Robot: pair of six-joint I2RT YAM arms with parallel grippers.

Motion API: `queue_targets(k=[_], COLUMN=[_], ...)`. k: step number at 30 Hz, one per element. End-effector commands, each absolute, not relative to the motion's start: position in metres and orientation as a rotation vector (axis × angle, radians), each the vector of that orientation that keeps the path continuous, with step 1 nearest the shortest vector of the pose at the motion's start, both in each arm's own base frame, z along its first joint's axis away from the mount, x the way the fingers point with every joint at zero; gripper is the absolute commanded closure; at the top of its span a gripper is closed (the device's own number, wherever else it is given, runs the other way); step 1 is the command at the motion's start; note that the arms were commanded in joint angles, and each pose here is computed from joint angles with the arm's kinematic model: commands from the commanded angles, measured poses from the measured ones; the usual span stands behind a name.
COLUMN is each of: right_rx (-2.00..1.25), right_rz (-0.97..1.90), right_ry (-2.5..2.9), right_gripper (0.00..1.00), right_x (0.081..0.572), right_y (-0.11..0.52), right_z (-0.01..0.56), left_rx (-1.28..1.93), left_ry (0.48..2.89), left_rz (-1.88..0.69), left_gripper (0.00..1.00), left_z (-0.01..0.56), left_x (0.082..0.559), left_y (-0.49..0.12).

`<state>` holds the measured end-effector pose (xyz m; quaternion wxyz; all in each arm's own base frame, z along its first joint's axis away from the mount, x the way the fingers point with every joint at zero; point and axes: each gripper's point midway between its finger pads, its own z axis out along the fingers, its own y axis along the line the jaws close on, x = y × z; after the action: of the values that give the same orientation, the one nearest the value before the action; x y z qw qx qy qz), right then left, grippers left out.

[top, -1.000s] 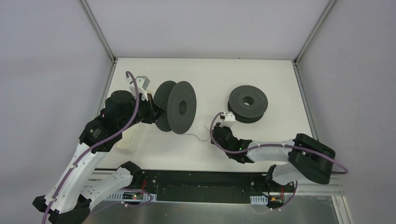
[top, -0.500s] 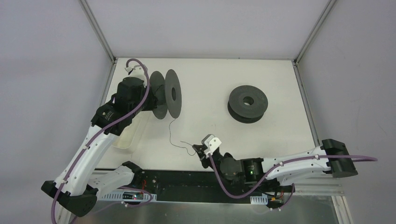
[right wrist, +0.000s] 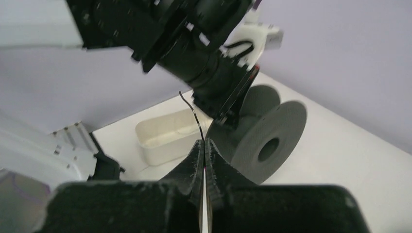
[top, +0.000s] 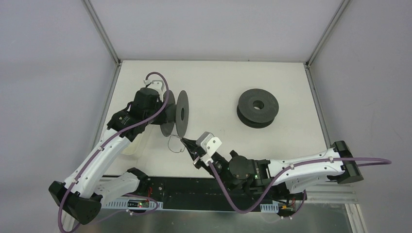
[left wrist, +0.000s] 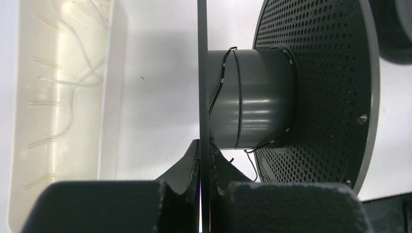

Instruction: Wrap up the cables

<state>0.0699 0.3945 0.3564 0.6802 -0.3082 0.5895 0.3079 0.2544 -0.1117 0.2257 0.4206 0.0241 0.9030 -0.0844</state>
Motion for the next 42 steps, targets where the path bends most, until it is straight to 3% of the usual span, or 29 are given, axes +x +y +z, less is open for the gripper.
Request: queue_targets(k=[1, 13, 23, 31, 42], right_rx=[-0.537, -0.239, -0.03, 0.091, 0.252], right_rz=[0.689, 0.652, 0.593, 0.54, 0.49], right_ry=[1.264, 1.389, 1.518, 1.574, 1.64], right_gripper=[1.0, 1.0, 1.0, 1.0, 1.0], right_x=[0.107, 0.237, 0.311, 0.327, 0.313], right_y=[0.387, 0.349, 0.288, 0.229, 0.173], right_z=[0.416, 0.417, 0.382, 0.318, 0.235], left_rx=[0.152, 0.549, 0.721, 0.689, 0.524], left_ry=[2.207, 2.163, 2.102, 2.032, 1.824], left_rz=[-0.338, -0.6, -0.71, -0.83, -1.09], left_gripper=[1.0, 1.0, 1.0, 1.0, 1.0], left_z=[0.234, 0.225, 0.226, 0.255, 0.346], left_x=[0.249, 0.204, 0.184, 0.177, 0.175], left_y=[-0.128, -0.163, -0.175, -0.186, -0.207])
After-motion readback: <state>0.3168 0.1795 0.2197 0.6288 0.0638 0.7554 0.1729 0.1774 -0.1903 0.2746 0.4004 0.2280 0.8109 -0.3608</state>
